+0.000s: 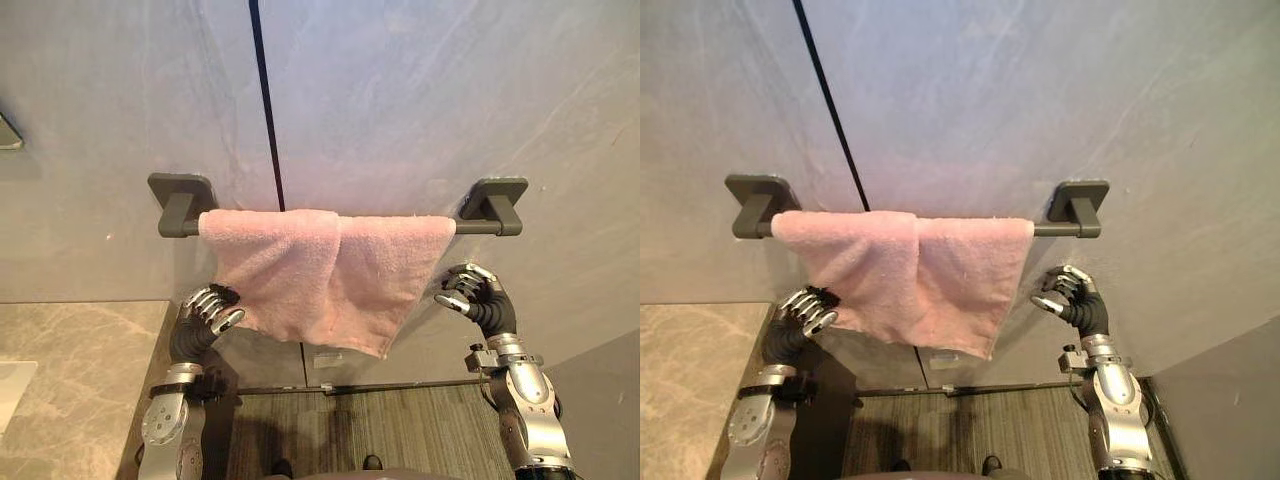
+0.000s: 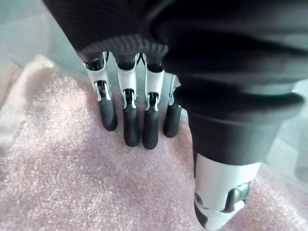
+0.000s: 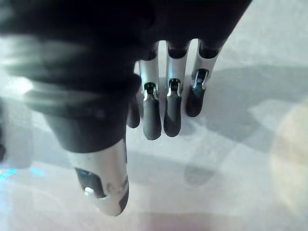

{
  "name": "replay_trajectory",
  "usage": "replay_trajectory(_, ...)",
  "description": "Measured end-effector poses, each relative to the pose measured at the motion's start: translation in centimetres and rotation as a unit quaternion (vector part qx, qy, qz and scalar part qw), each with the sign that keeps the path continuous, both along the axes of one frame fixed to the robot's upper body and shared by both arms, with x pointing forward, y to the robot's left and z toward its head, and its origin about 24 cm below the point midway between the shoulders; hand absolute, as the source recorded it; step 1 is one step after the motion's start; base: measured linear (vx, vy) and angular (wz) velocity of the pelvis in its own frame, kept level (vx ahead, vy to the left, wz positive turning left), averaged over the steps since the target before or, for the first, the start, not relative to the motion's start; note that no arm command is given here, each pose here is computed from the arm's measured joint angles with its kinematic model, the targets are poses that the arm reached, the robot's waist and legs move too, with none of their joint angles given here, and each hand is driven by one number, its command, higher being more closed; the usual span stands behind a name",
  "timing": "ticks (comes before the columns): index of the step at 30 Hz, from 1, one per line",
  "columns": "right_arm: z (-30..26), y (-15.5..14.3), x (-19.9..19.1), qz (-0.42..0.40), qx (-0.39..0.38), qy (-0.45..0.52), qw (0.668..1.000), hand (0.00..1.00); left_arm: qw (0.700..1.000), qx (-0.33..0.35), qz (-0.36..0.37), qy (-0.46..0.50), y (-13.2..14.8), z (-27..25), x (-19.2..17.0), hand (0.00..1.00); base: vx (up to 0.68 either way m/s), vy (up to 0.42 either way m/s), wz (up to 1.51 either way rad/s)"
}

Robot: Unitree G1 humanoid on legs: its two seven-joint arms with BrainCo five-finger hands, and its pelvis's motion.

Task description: Organize washtable

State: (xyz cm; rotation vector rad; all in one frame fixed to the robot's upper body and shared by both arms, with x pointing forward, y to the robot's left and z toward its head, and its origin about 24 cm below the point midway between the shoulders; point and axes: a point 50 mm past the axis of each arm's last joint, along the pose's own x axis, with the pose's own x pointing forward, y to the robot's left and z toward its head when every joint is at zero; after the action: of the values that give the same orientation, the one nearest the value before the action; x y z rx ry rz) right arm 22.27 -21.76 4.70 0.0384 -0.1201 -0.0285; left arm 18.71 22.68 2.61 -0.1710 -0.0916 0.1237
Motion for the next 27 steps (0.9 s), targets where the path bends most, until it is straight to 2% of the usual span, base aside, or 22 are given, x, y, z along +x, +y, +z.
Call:
replay_trajectory(6, -0.8, -0.1, -0.8, -0.017, 0.014, 0.013, 1.000, 0.00, 1.000, -0.019, 0.017, 0.015, 0.0, -0.8, -0.9, 0.00, -0.01, -0.003, 0.00)
replay_trajectory(13, -1.8, -0.1, -1.7, -0.037, -0.012, 0.040, 0.998, 0.00, 0.997, -0.047, 0.024, 0.058, -0.4, -3.0, -1.5, 0.00, -0.01, -0.001, 0.00)
replay_trajectory(20, -6.7, -0.5, -3.1, -0.059, -0.013, 0.151, 0.987, 0.00, 0.985, -0.065, 0.023, 0.159, -0.8, -7.1, -2.9, 0.00, -0.02, -0.008, 0.05)
replay_trajectory(27, -11.0, -0.8, -5.4, -0.065, -0.035, 0.260, 0.963, 0.00, 0.966, -0.024, 0.021, 0.257, -0.8, -10.4, -4.9, 0.00, -0.01, -0.003, 0.00)
